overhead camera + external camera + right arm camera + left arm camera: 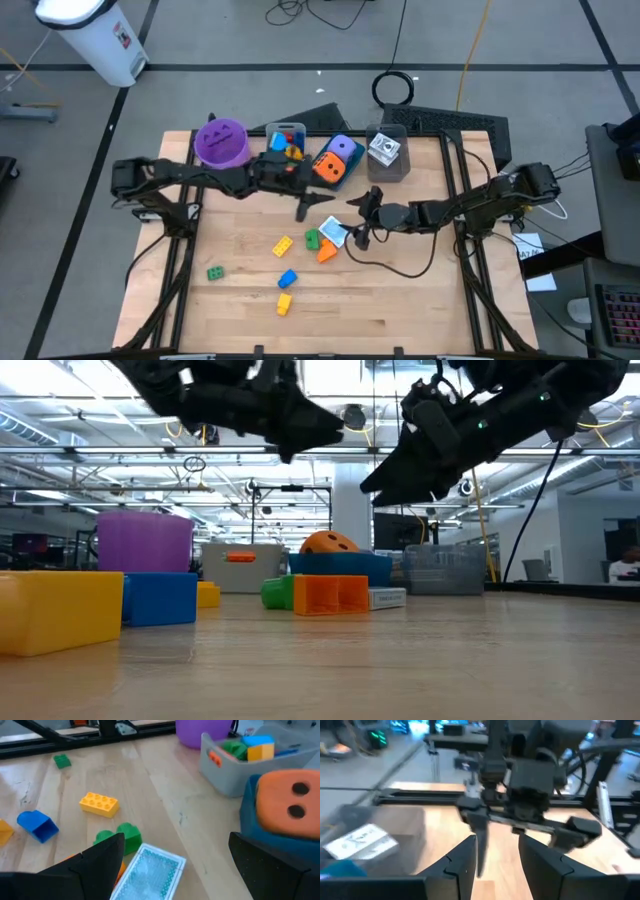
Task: Pick & Place Toys
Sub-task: Put the blue and white deck of cards into the black bin
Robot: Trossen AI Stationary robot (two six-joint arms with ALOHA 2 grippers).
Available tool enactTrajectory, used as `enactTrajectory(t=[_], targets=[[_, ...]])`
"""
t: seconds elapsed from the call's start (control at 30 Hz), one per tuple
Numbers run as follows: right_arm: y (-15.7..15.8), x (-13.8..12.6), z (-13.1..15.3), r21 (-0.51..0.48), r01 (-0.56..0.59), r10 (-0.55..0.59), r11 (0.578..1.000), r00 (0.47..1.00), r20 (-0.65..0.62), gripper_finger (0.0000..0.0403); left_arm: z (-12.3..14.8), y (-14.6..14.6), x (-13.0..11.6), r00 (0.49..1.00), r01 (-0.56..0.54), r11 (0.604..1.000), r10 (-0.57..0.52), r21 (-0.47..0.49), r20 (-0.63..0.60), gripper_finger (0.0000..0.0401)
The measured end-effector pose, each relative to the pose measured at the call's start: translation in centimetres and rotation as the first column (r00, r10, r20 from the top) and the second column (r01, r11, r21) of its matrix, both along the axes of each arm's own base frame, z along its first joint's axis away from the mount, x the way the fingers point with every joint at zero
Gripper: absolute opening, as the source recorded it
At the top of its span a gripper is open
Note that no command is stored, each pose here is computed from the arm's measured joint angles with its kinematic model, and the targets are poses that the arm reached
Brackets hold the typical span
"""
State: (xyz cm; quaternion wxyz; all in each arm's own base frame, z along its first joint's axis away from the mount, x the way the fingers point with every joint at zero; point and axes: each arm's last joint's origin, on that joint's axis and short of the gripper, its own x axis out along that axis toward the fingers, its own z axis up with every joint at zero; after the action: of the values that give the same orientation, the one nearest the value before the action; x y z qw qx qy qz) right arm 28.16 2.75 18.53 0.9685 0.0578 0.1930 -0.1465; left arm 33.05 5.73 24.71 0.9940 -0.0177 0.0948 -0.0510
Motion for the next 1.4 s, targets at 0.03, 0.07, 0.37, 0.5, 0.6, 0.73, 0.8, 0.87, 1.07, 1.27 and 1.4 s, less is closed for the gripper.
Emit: enactTrajectory(t=[0.03,0.07,0.37,0.5,0.6,0.73,0.8,0.87,1.07,1.27,1.4], targets=[[0.0,0.1,-0.2,0.008,0.003,-0.003,1.000,1.000,-0.004,0.0348,0.0,-0.1,-0.8,1.000,-0.015,1.000,0.015,0.003,0.011,0.0152],[0.0,0.2,-0.5,0.021,0.002,-0.002,1.000,1.000,-0.013,0.0348,-0.1,-0.3,-1.7,1.000,-0.019,1.000,0.019,-0.006,0.010,0.0152],[-0.4,3.5,-3.0,0.104,0.011,-0.003,0.995,0.997,-0.081,0.0348,0.4,-2.3,-8.1,0.992,-0.087,0.996,0.087,-0.003,0.087,0.0152],[-0.2,5.2,-4.7,0.111,0.020,-0.004,0.994,0.990,-0.140,0.0348,0.3,-2.9,-9.8,0.989,-0.098,0.995,0.096,0.012,0.109,0.0152],[-0.1,6.0,-5.9,0.108,0.037,-0.013,0.993,0.977,-0.214,0.0348,0.5,-2.9,-10.4,0.981,-0.138,0.990,0.133,0.029,0.139,0.0152],[-0.2,6.4,-6.5,0.092,0.058,-0.032,0.994,0.963,-0.268,0.0348,0.4,-2.9,-10.8,0.979,-0.160,0.987,0.155,0.032,0.136,0.0152],[-0.3,6.2,-6.8,0.066,0.087,-0.063,0.994,0.953,-0.298,0.0348,0.3,-2.9,-10.8,0.979,-0.161,0.987,0.155,0.032,0.133,0.0152],[-0.5,5.9,-7.0,0.031,0.113,-0.096,0.993,0.938,-0.332,0.0348,0.3,-2.9,-10.8,0.979,-0.161,0.987,0.155,0.032,0.131,0.0152],[-0.6,4.8,-7.8,-0.028,0.127,-0.126,0.991,0.876,-0.465,0.0348,0.2,-2.9,-10.7,0.980,-0.160,0.986,0.154,0.041,0.125,0.0152],[-0.5,4.0,-8.3,-0.075,0.124,-0.145,0.989,0.827,-0.543,0.0348,0.2,-2.9,-10.7,0.980,-0.161,0.986,0.155,0.039,0.124,0.0152],[-0.6,3.4,-8.6,-0.095,0.112,-0.147,0.989,0.785,-0.602,0.0348,0.1,-2.9,-10.7,0.981,-0.161,0.986,0.156,0.037,0.115,0.0152]])
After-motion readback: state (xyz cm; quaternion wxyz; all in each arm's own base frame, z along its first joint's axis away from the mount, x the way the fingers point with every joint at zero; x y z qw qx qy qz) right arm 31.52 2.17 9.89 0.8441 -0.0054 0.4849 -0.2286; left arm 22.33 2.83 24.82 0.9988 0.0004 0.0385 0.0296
